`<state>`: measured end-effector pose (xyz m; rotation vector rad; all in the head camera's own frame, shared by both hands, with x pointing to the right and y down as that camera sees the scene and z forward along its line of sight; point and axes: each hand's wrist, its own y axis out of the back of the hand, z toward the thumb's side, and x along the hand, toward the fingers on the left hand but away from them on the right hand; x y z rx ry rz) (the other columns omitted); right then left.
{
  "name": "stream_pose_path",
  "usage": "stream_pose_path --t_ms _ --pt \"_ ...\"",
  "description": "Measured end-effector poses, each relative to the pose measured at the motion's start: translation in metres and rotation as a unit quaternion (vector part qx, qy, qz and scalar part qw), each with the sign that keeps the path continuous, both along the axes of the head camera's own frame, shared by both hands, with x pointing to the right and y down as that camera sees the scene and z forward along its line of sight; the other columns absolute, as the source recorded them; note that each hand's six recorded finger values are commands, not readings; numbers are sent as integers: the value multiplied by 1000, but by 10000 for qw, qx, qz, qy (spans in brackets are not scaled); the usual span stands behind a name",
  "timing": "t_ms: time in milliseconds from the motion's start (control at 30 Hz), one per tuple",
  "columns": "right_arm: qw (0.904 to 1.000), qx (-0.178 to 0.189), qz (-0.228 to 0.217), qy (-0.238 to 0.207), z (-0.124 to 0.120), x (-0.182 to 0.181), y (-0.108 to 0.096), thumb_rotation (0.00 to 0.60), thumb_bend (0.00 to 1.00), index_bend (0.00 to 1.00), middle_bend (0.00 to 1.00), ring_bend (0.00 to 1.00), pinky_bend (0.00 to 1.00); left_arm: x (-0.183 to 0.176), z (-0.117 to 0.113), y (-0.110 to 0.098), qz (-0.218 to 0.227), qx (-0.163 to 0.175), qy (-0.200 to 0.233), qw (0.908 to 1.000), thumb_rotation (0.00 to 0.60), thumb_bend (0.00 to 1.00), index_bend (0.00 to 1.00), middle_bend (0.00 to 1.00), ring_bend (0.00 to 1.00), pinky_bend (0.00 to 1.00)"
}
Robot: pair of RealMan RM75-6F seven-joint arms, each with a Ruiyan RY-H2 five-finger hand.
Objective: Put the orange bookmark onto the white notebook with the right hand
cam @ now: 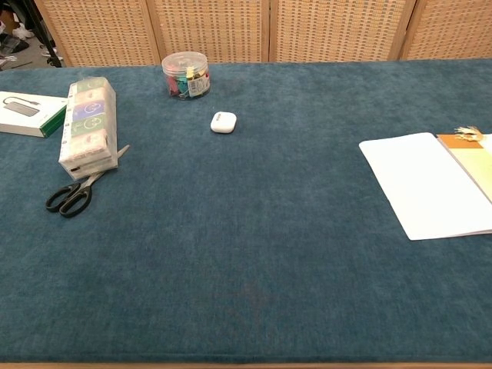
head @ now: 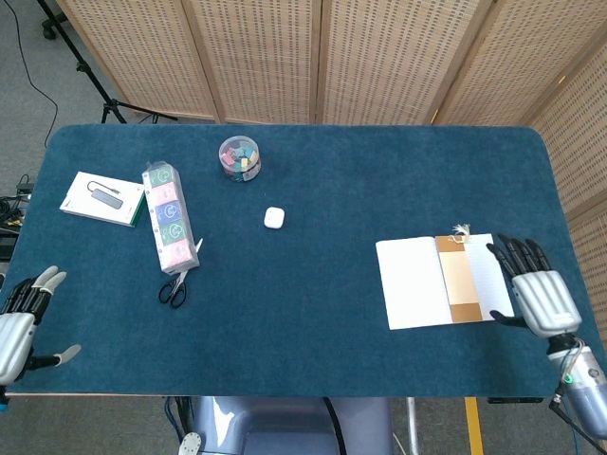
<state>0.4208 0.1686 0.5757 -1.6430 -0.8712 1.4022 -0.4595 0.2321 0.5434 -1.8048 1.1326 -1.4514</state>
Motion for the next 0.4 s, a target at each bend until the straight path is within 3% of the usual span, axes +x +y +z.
stream_pose_path --t_ms 167,400 --pt "9968 337 601 -395 -5 11 29 600 0 0 0 0 0 -3 -2 1 -60 182 -48 9998 600 0 0 0 0 0" --pt "9902 826 937 -630 -8 11 61 600 0 0 0 0 0 0 -6 2 34 305 -24 9995 600 0 0 0 0 0"
